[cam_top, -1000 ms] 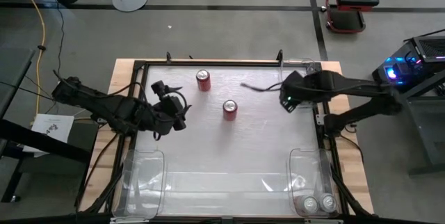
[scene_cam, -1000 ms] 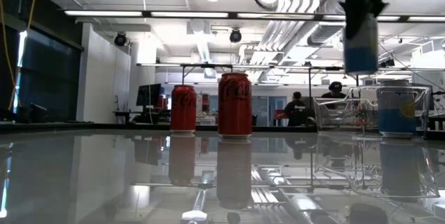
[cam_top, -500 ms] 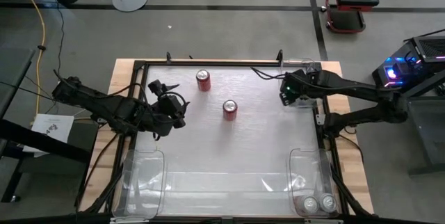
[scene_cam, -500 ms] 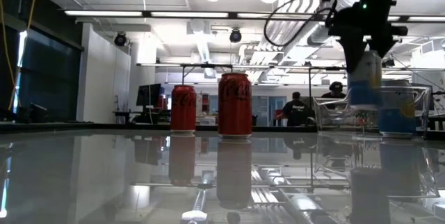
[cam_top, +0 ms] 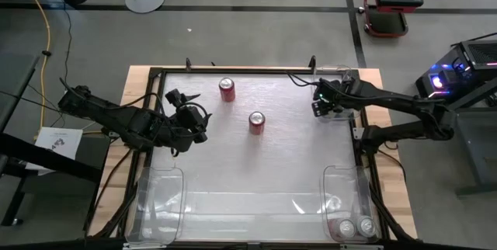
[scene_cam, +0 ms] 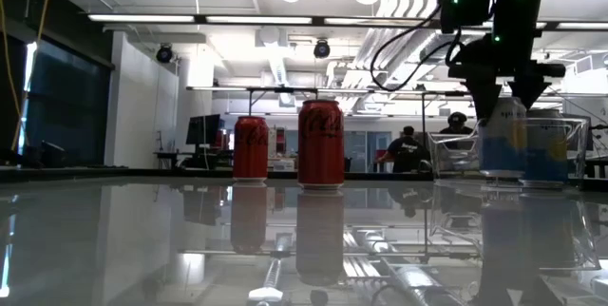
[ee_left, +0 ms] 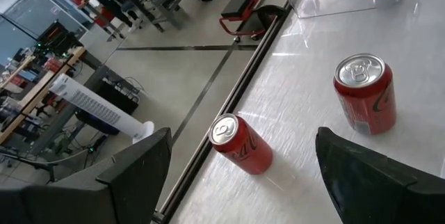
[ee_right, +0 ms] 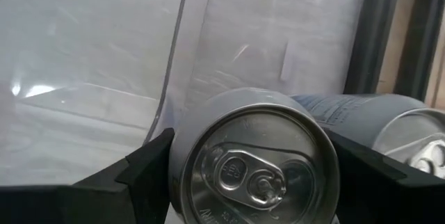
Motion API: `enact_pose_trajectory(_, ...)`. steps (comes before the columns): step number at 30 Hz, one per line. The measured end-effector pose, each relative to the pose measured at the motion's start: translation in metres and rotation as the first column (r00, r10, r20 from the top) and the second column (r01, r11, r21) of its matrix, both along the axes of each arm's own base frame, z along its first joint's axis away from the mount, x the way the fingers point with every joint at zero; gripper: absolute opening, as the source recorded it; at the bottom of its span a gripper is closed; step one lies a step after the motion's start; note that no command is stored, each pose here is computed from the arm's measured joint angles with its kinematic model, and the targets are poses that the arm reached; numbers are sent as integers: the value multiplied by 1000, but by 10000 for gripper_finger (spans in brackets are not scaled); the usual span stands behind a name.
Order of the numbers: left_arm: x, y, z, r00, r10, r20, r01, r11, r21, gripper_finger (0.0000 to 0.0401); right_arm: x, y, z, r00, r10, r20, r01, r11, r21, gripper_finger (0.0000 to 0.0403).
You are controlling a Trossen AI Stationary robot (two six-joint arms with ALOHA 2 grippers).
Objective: Sort soda cans
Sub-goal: Put the blue-white soda can into the top transparent bin, then put the bottom red-black soda can into the bottom left transparent bin
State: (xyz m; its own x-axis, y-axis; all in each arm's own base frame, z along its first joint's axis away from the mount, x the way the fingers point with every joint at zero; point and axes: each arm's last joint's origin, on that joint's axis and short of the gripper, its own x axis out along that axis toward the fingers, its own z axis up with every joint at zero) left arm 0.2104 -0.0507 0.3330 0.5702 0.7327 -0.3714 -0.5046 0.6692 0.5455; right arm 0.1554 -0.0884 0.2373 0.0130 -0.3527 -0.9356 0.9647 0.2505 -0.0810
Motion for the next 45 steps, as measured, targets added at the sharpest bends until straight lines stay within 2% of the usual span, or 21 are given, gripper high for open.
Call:
enact_pose_trajectory(10,0,0,0,1000,5,7,-5,1000,-7,333,-1,1,-15,1000,3,13,-4,1000,11,290)
enact_pose_trajectory(15,0,0,0,1000,5,6,-5,1000,-7,333,-1,1,-20,999,31,11,-31,999,17,345)
enact_pose_trajectory(19,0,0,0,1000,7,10,-7,1000,-11,333,0,0,-18,999,45,5,-45,999,-2,362)
enact_pose_trajectory(31,0,0,0,1000,7,10,-6,1000,-13,333,13,-7,30,991,81,104,-70,992,-106,368)
enact_pose_trajectory(34,0,0,0,1000,2,7,-2,1000,-18,333,17,-8,50,987,105,120,-83,981,-176,368)
enact_pose_trajectory(37,0,-1,-1,1000,-20,-9,20,999,-45,333,26,-2,70,971,199,130,-158,949,-272,368)
enact_pose_trajectory(40,-3,0,-3,1000,-10,-25,9,999,-43,333,41,9,84,924,343,166,-258,884,-390,369)
enact_pose_trajectory(42,-5,1,-5,1000,17,-13,-17,999,-43,333,56,19,87,860,472,195,-336,811,-478,369)
enact_pose_trajectory(45,-13,4,-18,999,38,15,-37,996,-78,333,81,36,75,698,661,274,-401,678,-616,369)
